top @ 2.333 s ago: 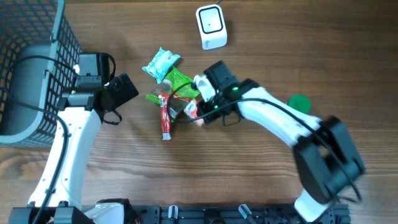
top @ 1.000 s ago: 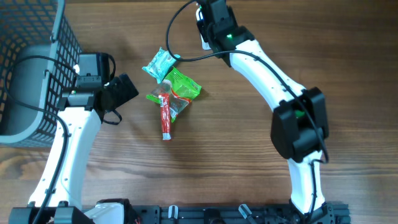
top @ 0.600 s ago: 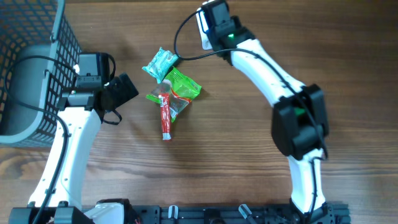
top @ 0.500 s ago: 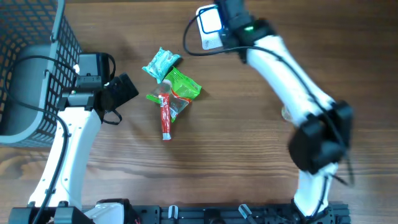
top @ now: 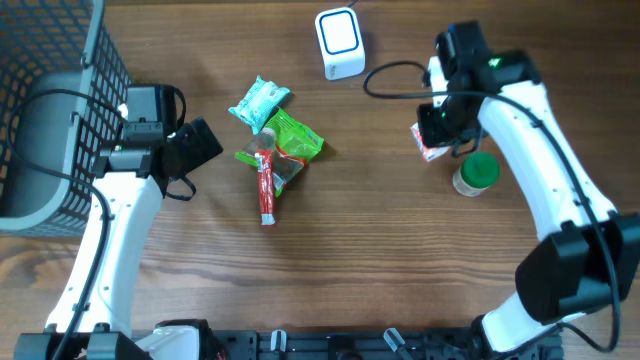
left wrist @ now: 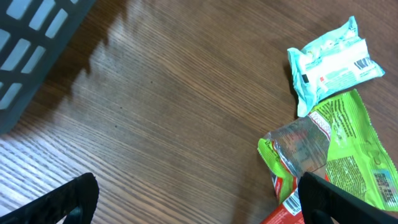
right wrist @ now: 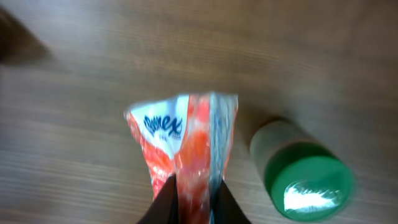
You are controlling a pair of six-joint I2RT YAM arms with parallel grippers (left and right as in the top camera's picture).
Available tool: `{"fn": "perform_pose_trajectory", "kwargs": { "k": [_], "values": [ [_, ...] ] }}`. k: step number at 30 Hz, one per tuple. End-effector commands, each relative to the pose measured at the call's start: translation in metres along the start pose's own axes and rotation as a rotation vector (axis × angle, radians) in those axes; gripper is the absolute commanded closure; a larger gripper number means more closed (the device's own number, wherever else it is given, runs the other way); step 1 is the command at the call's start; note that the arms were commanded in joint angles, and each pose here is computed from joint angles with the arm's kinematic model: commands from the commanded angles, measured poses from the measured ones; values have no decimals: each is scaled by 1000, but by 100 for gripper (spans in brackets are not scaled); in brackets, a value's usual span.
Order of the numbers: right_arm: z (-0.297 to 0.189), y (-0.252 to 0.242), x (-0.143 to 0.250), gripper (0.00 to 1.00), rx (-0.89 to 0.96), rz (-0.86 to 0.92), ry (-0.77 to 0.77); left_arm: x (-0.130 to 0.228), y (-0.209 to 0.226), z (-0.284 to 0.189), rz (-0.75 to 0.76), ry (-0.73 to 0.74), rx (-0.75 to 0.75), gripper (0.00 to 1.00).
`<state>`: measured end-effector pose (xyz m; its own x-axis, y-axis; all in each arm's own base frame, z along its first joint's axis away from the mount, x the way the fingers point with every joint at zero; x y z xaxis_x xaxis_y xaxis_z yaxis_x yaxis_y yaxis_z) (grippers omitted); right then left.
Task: Scan the item barcode
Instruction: 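Set the Kleenex pack down left of the bottle and release, then reach the right gripper to the pile and grasp the red tube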
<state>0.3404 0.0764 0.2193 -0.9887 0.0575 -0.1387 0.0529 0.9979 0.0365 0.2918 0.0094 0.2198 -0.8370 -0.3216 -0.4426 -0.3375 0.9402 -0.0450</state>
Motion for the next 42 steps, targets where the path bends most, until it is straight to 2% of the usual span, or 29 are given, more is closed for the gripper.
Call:
{"fn": "perform_pose_trajectory", "kwargs": {
  "k": [1, 2, 4, 5, 6, 10, 12, 15, 16, 21, 25, 33, 39, 42],
  "values": [
    [55, -2, 17, 94, -9, 10, 50, -1, 1, -1, -15, -8, -12, 0],
    [70, -4, 21, 83, -4, 10, 41, -1, 1, -1, -15, -8, -12, 0],
    [84, -8, 26, 69, 15, 11, 26, -1, 1, -1, -15, -8, -12, 0],
    [89, -8, 27, 44, 13, 11, 19, -1, 1, -1, -15, -8, -12, 0],
    [90, -8, 28, 36, 11, 11, 16, -1, 1, -1, -15, -8, -12, 0],
    [73, 0, 19, 29, -41, 7, 2, -1, 1, -1, -15, -8, -12, 0],
    [47, 15, 13, 28, -172, -6, 15, -1, 1, -1, -15, -8, -12, 0],
    [14, 66, 21, 29, -513, -115, 16, -1, 1, -1, -15, -8, -12, 0],
    [12, 78, 25, 29, -547, -123, 27, -1, 1, -1, -15, -8, -12, 0],
    [28, 142, 58, 29, -606, -128, 68, -1, 1, -1, -15, -8, -12, 0],
    [48, 181, 87, 33, -636, -125, 39, -1, 1, -1, -15, -8, -12, 0],
    [74, 218, 130, 41, -566, -124, -130, -1, 1, -1, -15, -8, -12, 0],
    [105, 237, 140, 40, -543, -86, -186, -1, 1, -1, -15, -8, -12, 0],
    [120, 244, 139, 36, -559, -86, -198, -1, 1, -1, -15, -8, -12, 0]
  ]
}}
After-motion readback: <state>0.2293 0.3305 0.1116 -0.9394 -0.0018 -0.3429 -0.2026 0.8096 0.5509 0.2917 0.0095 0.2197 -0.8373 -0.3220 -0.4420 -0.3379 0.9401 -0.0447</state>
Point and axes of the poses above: each gripper's point midway between its finger pads, its own z axis out along the fingers, its own y axis along the line the jaws close on, x = y × z, the point moved 9 cm from there along -z, back along the fingers, and after that the axes turned 12 degrees about z, right-handed, at the moved point
